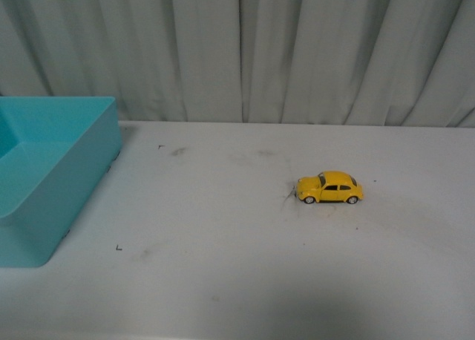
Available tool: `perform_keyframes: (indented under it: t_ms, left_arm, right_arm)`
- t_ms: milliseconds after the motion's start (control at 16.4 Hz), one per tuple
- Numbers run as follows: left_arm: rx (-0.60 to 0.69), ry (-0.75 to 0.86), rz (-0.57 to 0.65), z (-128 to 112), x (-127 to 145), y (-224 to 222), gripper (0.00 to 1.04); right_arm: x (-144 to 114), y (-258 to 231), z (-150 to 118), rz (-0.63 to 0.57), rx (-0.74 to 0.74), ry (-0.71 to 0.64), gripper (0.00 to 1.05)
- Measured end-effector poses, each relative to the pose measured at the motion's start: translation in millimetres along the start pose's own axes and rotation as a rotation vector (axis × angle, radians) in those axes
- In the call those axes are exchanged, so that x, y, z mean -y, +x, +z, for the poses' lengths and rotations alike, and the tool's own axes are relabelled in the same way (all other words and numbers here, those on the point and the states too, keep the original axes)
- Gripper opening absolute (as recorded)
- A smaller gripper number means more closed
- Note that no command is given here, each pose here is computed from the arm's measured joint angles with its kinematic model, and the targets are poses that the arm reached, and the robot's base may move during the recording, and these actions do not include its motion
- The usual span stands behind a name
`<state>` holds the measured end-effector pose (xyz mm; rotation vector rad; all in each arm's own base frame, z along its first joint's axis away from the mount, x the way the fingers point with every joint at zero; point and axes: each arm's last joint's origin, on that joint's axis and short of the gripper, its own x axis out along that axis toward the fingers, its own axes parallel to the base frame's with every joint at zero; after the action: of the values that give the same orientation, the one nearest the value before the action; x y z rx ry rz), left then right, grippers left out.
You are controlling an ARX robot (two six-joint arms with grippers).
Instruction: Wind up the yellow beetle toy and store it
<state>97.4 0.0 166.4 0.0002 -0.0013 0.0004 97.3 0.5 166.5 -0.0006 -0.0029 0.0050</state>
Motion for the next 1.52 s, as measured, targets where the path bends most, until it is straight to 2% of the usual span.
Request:
perform_keyframes:
  t_ms: [1096, 1157, 1279, 1523]
  left_arm:
    - [0.000, 0.000, 0.000, 0, 0, 0, 0.98]
    - [-0.001, 0.000, 0.000, 0, 0, 0, 0.98]
    - [0.000, 0.000, 0.000, 0, 0, 0, 0.98]
    - [0.000, 0.000, 0.000, 0, 0, 0, 0.98]
  right_arm:
    - [0, 0, -1, 0.002, -0.005, 0.002, 0.98]
    - [1, 0, -2, 0.041, -0.133, 0.054, 0.98]
    - [4, 3, -2, 0.053, -0.199, 0.096, 0.98]
    - [20, 20, 7, 0.007, -0.229, 0.211, 0.98]
